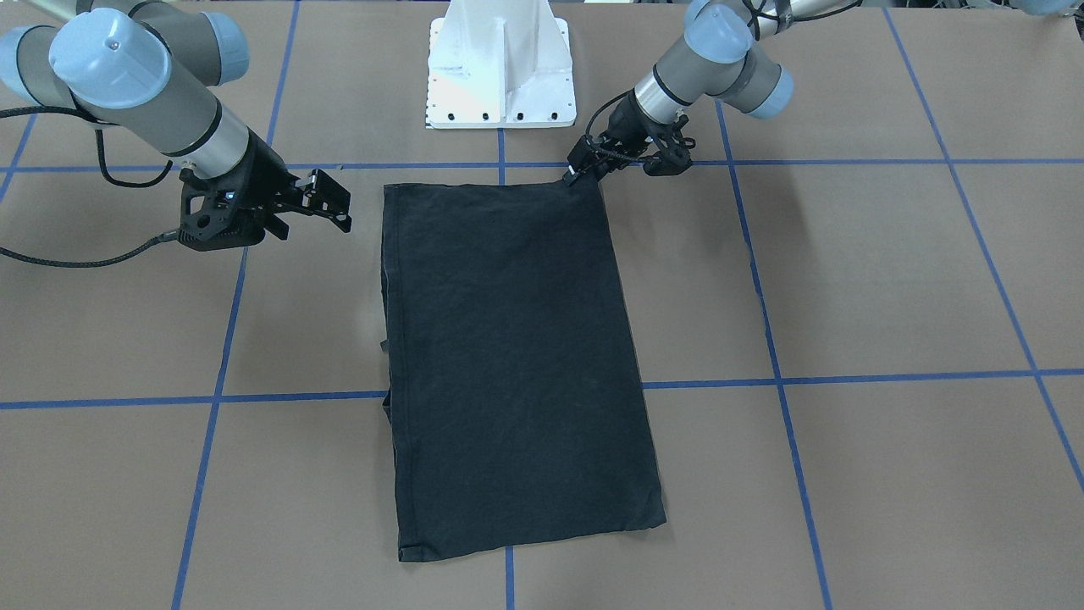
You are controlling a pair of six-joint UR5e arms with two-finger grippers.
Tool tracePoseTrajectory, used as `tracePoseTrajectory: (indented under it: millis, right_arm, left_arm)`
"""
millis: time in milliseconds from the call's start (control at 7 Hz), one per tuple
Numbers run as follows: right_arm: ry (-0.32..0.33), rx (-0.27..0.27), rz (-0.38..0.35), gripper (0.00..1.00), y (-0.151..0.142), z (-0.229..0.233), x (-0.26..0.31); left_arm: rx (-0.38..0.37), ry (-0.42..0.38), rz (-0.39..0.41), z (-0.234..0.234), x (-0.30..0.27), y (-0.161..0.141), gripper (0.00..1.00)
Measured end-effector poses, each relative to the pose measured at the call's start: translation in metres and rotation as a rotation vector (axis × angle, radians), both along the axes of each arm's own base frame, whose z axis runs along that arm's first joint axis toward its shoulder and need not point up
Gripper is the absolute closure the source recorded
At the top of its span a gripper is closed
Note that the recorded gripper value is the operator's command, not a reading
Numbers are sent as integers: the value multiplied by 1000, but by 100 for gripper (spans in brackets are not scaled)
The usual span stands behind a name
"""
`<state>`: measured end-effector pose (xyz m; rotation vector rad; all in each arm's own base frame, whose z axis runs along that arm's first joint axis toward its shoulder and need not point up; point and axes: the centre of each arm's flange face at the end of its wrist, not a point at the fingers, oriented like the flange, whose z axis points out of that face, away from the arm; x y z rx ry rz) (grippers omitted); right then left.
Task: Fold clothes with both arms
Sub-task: 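Lower the right gripper to the other near hem corner and grasp it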
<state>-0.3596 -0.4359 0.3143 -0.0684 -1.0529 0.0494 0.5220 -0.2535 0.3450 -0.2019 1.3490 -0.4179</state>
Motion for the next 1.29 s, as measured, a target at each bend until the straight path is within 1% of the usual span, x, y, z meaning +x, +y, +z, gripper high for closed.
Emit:
tracePoseTrajectory:
  millis: [429, 714, 857, 1000, 1143, 1286]
  right_arm:
    - [4, -12, -5, 0, 5, 4, -3]
    - [7, -56, -2, 0, 22, 0, -21]
    - [8, -75, 33, 0, 41, -8, -38]
    - [8, -84, 86, 0, 67, -15, -63]
    - [19, -80, 124, 0, 97, -17, -90]
    - [37, -61, 149, 0, 124, -16, -117]
  left_arm:
    - [-3, 2, 3, -2, -4, 0, 100]
    - [-5, 3, 6, -2, -5, 0, 100]
    - [-5, 4, 6, -3, -5, 0, 100]
    - [-5, 5, 7, -3, -5, 0, 100]
    - [-4, 7, 7, -5, -5, 0, 100]
    - [-3, 11, 8, -6, -6, 0, 100]
